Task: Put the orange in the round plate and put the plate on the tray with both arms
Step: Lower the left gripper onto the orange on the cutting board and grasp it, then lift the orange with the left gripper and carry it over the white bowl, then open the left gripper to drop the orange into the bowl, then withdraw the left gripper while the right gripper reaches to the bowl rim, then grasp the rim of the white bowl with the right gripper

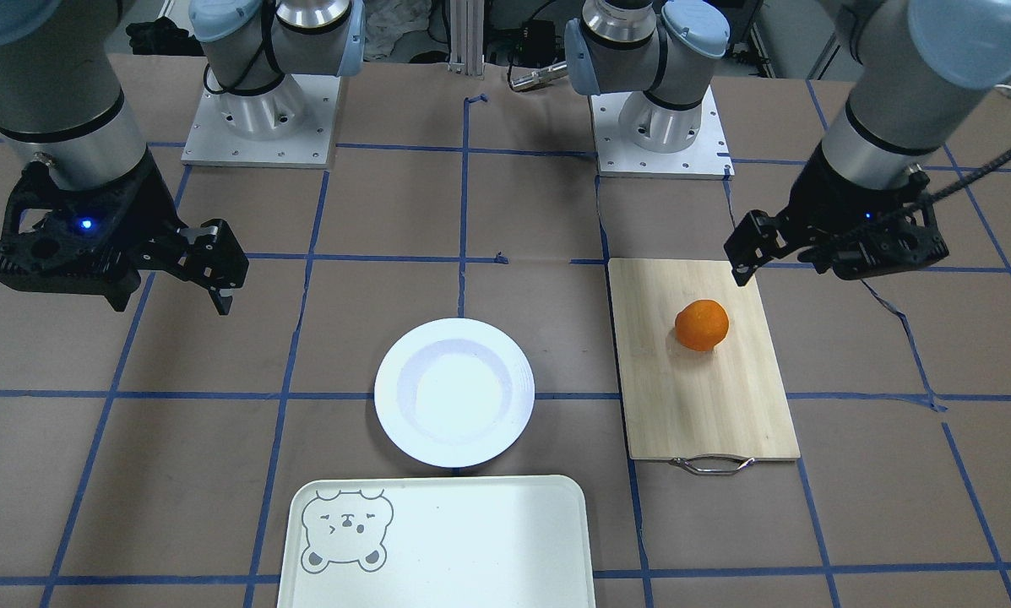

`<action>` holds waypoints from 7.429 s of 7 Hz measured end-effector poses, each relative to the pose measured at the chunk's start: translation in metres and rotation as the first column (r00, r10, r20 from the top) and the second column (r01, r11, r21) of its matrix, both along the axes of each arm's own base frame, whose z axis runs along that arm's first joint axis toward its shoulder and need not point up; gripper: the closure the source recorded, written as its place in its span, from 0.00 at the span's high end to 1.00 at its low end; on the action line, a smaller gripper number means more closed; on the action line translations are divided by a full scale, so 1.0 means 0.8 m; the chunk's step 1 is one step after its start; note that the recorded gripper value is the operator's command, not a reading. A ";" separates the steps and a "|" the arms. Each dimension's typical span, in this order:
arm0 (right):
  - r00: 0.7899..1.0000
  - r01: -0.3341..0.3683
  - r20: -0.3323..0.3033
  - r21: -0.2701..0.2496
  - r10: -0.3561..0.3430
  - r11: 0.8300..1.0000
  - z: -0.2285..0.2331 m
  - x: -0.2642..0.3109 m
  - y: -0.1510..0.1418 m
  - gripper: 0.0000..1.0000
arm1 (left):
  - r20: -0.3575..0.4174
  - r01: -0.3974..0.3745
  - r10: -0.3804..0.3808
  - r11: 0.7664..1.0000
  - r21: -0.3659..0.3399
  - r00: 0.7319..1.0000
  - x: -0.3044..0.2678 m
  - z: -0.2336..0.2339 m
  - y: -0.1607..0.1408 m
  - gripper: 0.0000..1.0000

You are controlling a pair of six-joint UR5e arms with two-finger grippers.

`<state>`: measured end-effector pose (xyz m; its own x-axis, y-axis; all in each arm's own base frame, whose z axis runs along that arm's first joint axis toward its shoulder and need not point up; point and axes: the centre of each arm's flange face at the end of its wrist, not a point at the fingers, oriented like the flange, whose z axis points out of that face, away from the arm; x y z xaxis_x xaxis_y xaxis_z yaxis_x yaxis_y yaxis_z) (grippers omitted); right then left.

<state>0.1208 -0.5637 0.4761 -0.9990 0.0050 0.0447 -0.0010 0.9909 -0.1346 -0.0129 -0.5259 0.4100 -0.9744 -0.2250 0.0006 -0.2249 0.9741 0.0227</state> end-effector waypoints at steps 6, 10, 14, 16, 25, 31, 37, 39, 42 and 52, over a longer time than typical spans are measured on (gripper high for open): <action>1.000 0.003 -0.002 0.008 -0.003 1.000 -0.002 -0.002 0.001 1.00 | -0.087 -0.054 0.069 0.984 0.167 0.994 0.019 -0.203 0.024 1.00; 1.000 0.004 -0.001 0.009 -0.004 1.000 -0.002 -0.003 0.001 1.00 | -0.100 -0.054 0.079 0.972 0.230 0.992 0.020 -0.253 0.021 0.05; 1.000 0.004 -0.002 0.012 -0.004 1.000 -0.004 -0.003 0.002 1.00 | -0.087 -0.064 0.078 0.986 0.151 0.993 0.021 -0.219 -0.009 0.00; 1.000 0.003 -0.002 0.015 -0.003 1.000 -0.005 -0.003 0.003 1.00 | -0.104 -0.118 0.122 0.992 0.041 0.987 -0.010 -0.144 -0.069 0.00; 1.000 0.003 0.000 0.016 -0.003 1.000 -0.006 -0.003 0.002 1.00 | -0.206 -0.272 0.278 0.961 0.058 0.938 -0.368 -0.209 -0.058 0.28; 0.995 0.015 0.094 0.059 -0.021 0.998 -0.058 0.000 0.004 1.00 | -0.211 -0.200 0.188 0.979 -0.038 0.959 -0.365 -0.155 -0.066 1.00; 0.914 0.134 0.370 0.114 -0.167 0.984 -0.256 0.049 0.007 1.00 | -0.065 -0.131 0.123 0.982 -0.135 0.990 -0.160 0.035 -0.076 1.00; 0.894 0.136 0.412 0.123 -0.175 0.983 -0.307 0.096 0.008 1.00 | -0.021 -0.167 0.166 0.979 -0.114 0.986 -0.119 0.043 -0.060 1.00; 0.890 0.134 0.414 0.168 -0.194 0.977 -0.350 0.115 0.009 1.00 | 0.022 0.033 -0.033 0.999 0.000 0.999 -0.100 0.059 -0.009 1.00; 0.881 0.152 0.411 0.221 -0.233 0.963 -0.397 0.144 0.019 0.04 | 0.047 0.102 -0.104 0.994 0.043 0.993 -0.093 0.062 0.005 1.00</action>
<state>0.2363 -0.5487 0.1581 -0.8996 0.2317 -0.3702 0.2095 0.9727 0.0997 -0.0870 -0.5217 0.4596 -0.9909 -0.1225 -0.0554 -0.1255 0.9906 0.0542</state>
